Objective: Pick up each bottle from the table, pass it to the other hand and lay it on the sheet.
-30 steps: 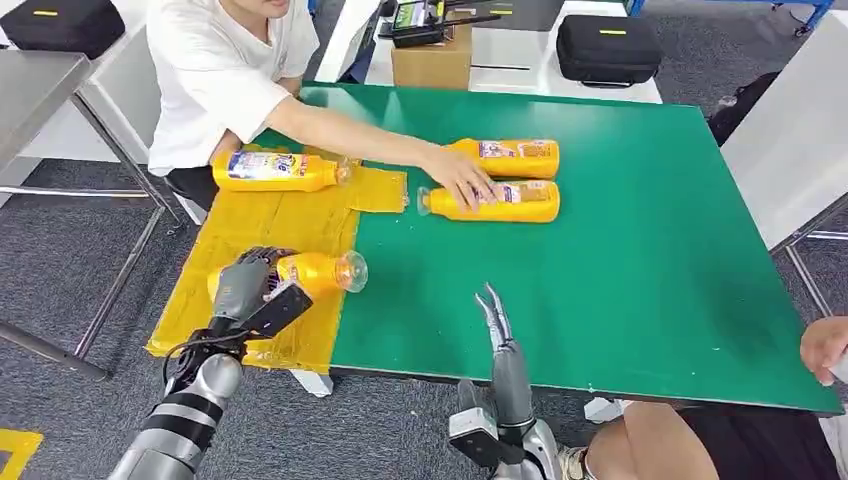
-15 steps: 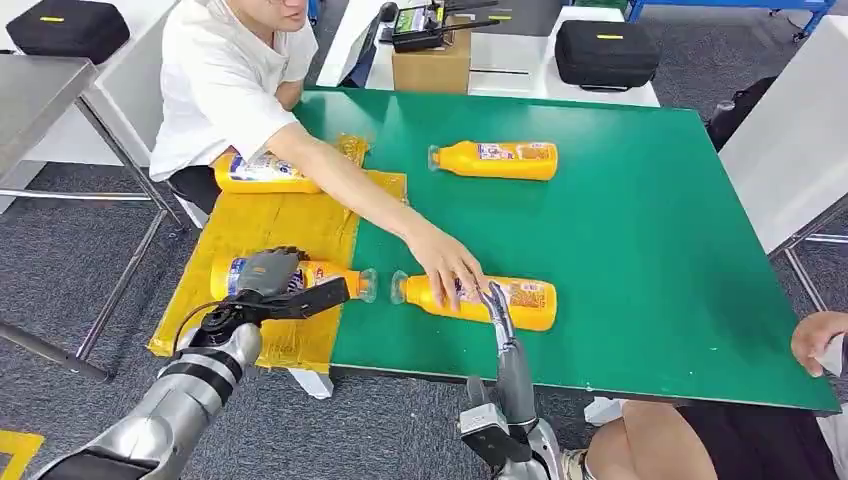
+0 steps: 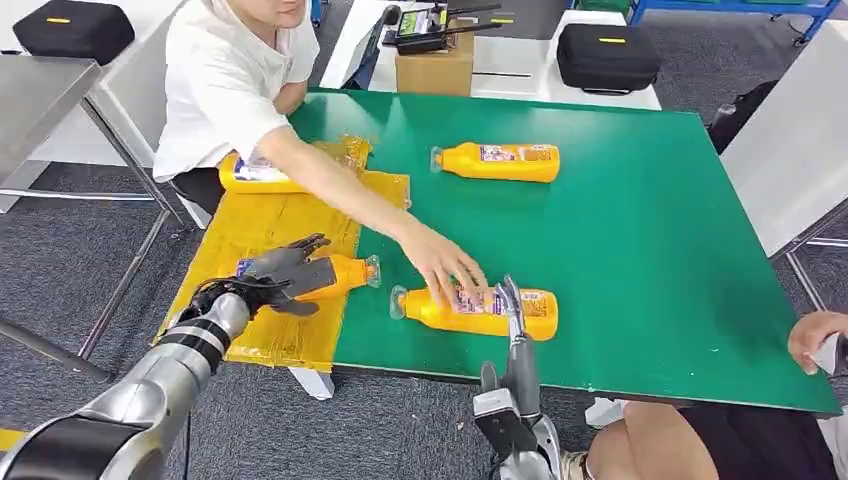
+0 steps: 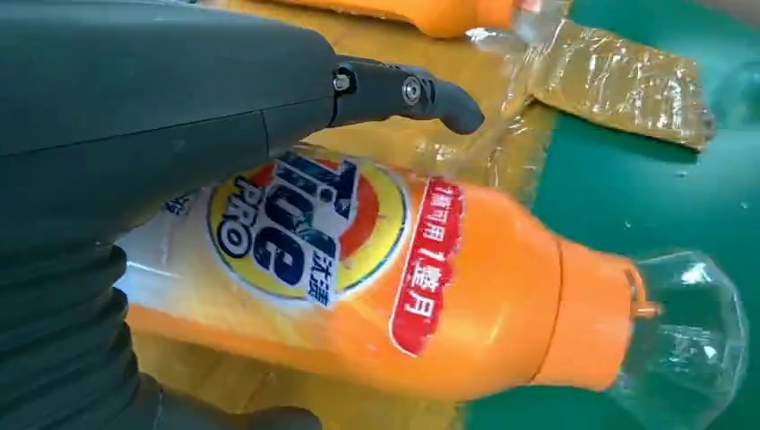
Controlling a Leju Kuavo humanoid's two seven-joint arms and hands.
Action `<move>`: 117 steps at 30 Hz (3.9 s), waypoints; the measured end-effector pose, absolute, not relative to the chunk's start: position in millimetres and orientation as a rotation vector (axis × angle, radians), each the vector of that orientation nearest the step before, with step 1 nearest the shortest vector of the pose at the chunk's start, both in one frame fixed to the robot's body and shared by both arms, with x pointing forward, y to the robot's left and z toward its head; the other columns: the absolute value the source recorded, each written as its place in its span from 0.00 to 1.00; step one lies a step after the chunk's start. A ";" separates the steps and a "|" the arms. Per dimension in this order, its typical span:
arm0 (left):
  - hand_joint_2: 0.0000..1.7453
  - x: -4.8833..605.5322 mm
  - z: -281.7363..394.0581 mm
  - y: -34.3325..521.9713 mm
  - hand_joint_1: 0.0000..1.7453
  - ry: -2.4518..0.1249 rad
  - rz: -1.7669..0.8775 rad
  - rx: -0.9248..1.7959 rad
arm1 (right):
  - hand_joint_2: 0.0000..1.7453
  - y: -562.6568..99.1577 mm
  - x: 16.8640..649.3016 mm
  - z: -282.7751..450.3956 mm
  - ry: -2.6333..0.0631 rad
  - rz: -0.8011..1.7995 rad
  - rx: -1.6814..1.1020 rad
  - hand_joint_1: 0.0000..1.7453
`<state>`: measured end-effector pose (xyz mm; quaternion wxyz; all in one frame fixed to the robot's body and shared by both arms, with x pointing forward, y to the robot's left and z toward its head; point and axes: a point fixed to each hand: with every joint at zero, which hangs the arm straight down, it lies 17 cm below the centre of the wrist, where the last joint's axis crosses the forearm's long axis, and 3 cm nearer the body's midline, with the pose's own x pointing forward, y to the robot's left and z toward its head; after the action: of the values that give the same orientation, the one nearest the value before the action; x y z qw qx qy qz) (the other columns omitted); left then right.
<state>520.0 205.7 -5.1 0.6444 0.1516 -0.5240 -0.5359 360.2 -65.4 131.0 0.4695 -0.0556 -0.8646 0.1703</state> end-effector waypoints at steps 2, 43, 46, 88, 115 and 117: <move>1.00 519.0 -1.2 200.2 0.00 -1.217 -1.184 0.279 | 0.00 -65.8 360.7 130.4 -2.118 0.416 -0.140 0.00; 1.00 380.4 281.2 209.7 0.00 -2.285 0.333 -0.152 | 1.00 -186.3 460.3 19.8 -1.643 1.119 -0.818 0.00; 1.00 377.9 283.6 203.1 0.00 -2.290 0.318 -0.164 | 1.00 -191.7 467.7 15.9 -1.607 1.149 -0.829 0.00; 1.00 406.1 224.3 172.0 0.00 -2.021 0.293 -0.404 | 1.00 -170.8 516.8 -9.0 -1.234 1.464 -0.465 1.00; 1.00 357.4 168.6 157.1 0.00 -1.829 0.381 -0.438 | 1.00 -124.9 465.8 85.7 -1.823 0.282 -0.029 1.00; 1.00 355.5 168.0 155.5 0.00 -1.825 0.380 -0.443 | 1.00 -125.6 463.5 91.5 -1.838 0.258 -0.024 1.00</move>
<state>355.5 155.5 168.0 0.5751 -0.1893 -0.7791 0.1625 463.5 -125.6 91.5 0.5993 -0.0105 -0.7926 0.1114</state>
